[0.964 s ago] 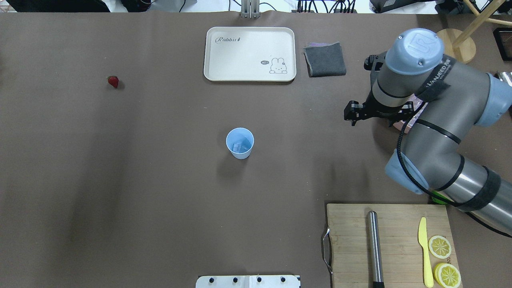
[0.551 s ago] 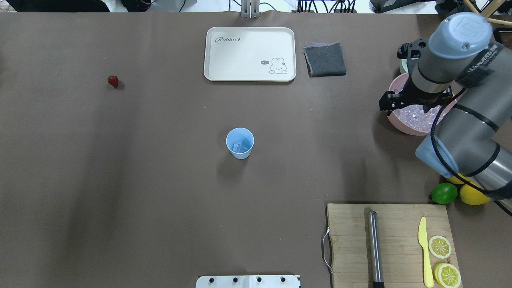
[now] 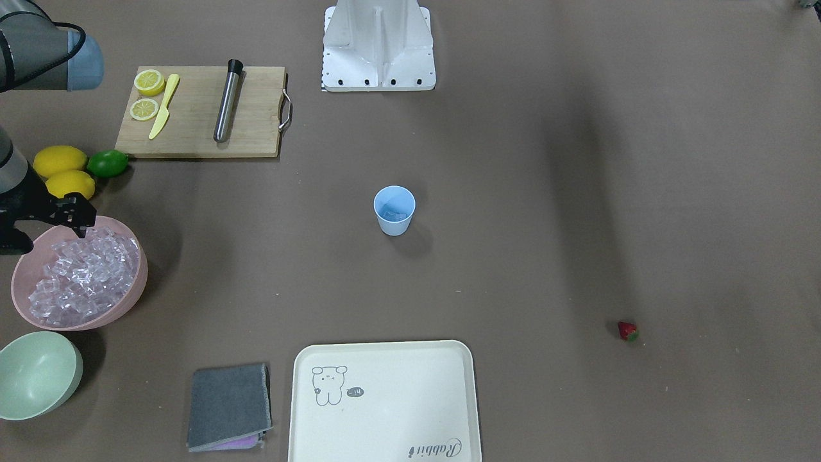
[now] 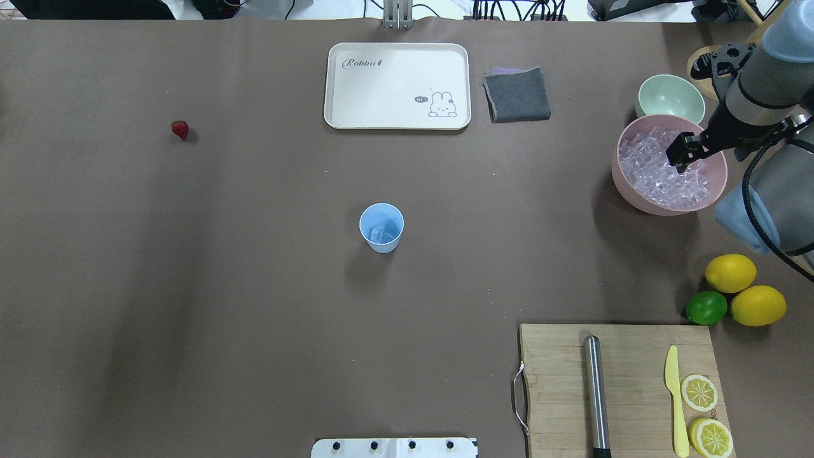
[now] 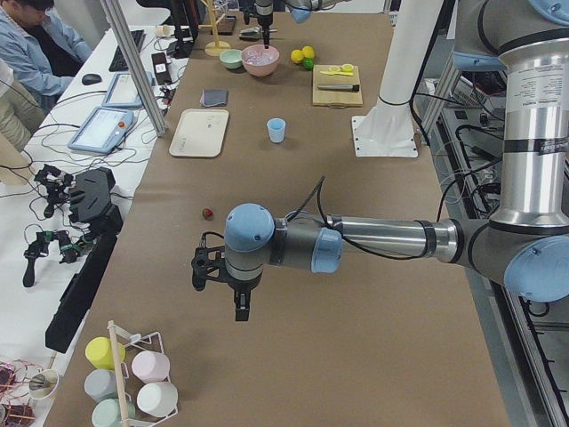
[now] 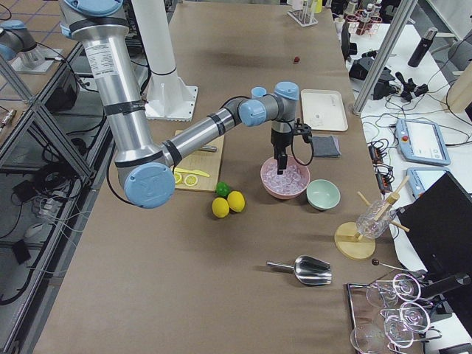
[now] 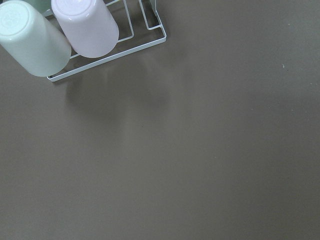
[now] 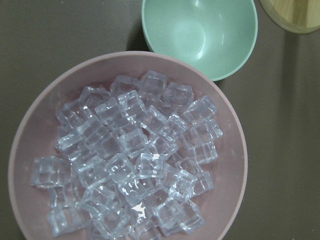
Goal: Put ice and strawberries in cup
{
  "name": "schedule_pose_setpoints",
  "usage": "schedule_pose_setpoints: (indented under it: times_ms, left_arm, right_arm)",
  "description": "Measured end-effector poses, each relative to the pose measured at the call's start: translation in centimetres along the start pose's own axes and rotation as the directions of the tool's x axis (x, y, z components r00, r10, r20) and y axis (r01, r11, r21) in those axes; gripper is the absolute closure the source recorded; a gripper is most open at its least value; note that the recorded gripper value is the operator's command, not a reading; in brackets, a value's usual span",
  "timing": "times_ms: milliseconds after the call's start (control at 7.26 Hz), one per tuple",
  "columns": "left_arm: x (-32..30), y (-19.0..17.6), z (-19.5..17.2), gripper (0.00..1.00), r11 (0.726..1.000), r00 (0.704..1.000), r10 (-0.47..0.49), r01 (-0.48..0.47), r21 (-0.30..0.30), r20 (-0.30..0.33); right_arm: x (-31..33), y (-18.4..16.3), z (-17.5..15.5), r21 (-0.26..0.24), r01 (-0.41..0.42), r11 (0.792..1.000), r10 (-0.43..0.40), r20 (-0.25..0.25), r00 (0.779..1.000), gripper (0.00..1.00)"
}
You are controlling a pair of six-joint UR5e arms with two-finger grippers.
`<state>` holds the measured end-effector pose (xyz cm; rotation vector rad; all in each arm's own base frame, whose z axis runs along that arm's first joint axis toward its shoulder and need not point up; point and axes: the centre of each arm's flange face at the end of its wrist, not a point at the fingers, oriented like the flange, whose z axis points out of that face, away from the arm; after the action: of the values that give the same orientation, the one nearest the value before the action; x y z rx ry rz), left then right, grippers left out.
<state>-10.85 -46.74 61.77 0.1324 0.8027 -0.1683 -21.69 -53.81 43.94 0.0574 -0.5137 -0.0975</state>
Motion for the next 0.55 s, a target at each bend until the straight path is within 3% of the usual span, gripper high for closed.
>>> schedule_pose_setpoints:
  times_ms: [276,551]
  left_arm:
    - [-0.2,0.0,0.3,0.03,1.000,1.000,-0.004,0.004,-0.006,0.002]
    - [-0.1,0.0,0.2,0.03,1.000,1.000,-0.002,0.002,-0.005,0.001]
  right_arm:
    - [-1.1,0.1,0.0,0.011,0.068,0.998,-0.068,0.008,0.998,0.00]
    - [-2.1,0.2,0.7,0.074,0.158,0.985,-0.160,0.034,0.986,0.00]
